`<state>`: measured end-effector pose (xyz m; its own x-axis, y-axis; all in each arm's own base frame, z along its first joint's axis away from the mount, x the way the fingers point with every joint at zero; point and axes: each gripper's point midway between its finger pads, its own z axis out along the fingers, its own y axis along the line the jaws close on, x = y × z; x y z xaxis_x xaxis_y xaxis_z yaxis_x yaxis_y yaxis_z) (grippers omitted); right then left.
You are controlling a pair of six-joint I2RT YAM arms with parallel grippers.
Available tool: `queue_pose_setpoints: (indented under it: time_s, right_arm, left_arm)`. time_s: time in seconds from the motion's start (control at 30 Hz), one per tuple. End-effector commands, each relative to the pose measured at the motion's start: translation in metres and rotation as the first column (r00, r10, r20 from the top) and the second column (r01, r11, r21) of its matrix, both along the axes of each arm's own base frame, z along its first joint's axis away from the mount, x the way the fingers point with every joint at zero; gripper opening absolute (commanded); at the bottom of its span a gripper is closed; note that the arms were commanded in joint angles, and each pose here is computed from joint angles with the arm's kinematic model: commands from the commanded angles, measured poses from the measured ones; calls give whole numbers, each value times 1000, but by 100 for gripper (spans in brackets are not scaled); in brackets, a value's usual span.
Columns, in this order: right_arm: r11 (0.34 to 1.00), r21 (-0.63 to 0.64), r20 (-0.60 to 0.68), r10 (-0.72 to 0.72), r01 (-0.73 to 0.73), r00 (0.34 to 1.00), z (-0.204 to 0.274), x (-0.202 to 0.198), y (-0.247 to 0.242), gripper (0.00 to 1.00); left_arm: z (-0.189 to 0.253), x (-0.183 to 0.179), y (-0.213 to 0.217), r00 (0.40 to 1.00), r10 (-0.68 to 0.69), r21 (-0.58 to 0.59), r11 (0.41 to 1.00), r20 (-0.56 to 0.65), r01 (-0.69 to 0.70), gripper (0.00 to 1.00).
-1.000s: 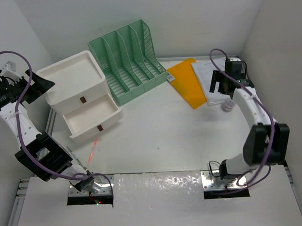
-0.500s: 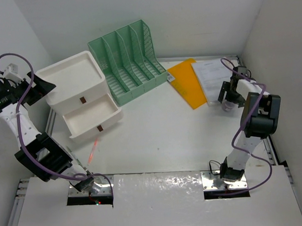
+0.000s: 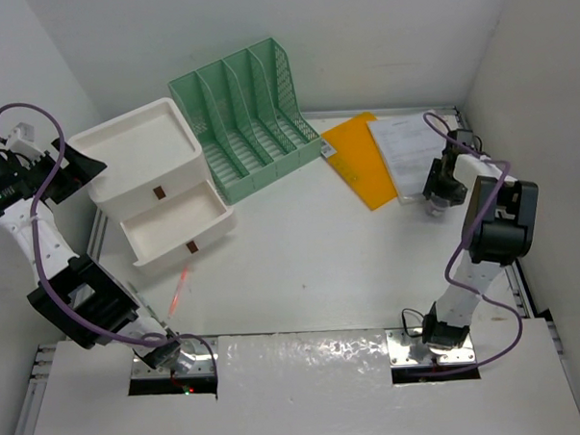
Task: Organize the desk
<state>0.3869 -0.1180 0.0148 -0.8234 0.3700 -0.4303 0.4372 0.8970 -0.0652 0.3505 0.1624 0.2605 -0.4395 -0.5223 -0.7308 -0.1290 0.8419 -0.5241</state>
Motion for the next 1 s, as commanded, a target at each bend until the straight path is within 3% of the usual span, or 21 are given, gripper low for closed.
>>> queue_pose_setpoints:
  time_s: [0.0, 0.17, 0.3, 0.37, 0.47, 0.53, 0.57, 0.6, 0.63, 0.7, 0.73, 0.77, 0.83, 0.87, 0.97]
  right_arm:
    - [997, -81, 64, -13, 19, 998, 40, -1, -12, 15]
    - [974, -215, 172, 106, -67, 980, 106, 5, 17, 11]
    - [935, -302, 305, 278, -185, 911, 181, 25, 84, 5]
    - [910, -273, 394, 402, -313, 826, 214, 35, 148, 3]
    - [802, -260, 493, 589, -538, 640, 247, 42, 253, 0]
    - [692, -298, 545, 689, -658, 478, 274, 33, 331, 0]
    - [643, -303, 534, 726, -704, 433, 267, 35, 360, 0]
    - [565, -318, 543, 767, -762, 342, 271, 21, 404, 0]
    - [518, -329, 584, 769, -790, 261, 293, 17, 435, 0]
    - [380, -324, 551, 820, -866, 153, 271, 0, 503, 0]
    - [336, -346, 594, 801, -876, 73, 299, -5, 532, 0]
    - [260, -337, 560, 828, -905, 29, 271, -16, 571, 0]
    - [206, -370, 591, 804, -906, -59, 292, -25, 608, 0]
    - [162, -365, 582, 808, -917, -89, 272, -34, 635, 0]
    - [138, -385, 619, 772, -913, -145, 273, -49, 665, 0]
  left_arm:
    - [19, 6, 6, 998, -7, 48, 999, 59, 4, 84]
    - [13, 7, 10, 999, 3, 53, 999, 45, -5, 84]
    - [7, 8, 12, 1000, 6, 41, 999, 30, -7, 84]
    - [4, 9, 13, 1000, 9, 39, 999, 24, -10, 84]
    - [2, 8, 14, 1000, 20, 42, 999, 18, -21, 84]
    - [2, 8, 14, 1000, 23, 39, 999, 16, -24, 84]
    - [1, 8, 15, 1000, 27, 42, 999, 16, -27, 84]
    - [1, 8, 16, 999, 32, 43, 999, 13, -33, 84]
    - [1, 8, 16, 999, 32, 44, 999, 12, -32, 84]
    - [1, 7, 17, 999, 38, 52, 998, 6, -38, 84]
    - [-1, 6, 18, 999, 40, 56, 998, 2, -40, 84]
    - [-1, 6, 18, 999, 43, 58, 997, 1, -43, 84]
    - [-2, 5, 18, 999, 47, 62, 997, -2, -47, 84]
    - [-3, 5, 19, 999, 49, 64, 997, -2, -49, 84]
    - [-5, 5, 19, 999, 48, 62, 997, -7, -48, 84]
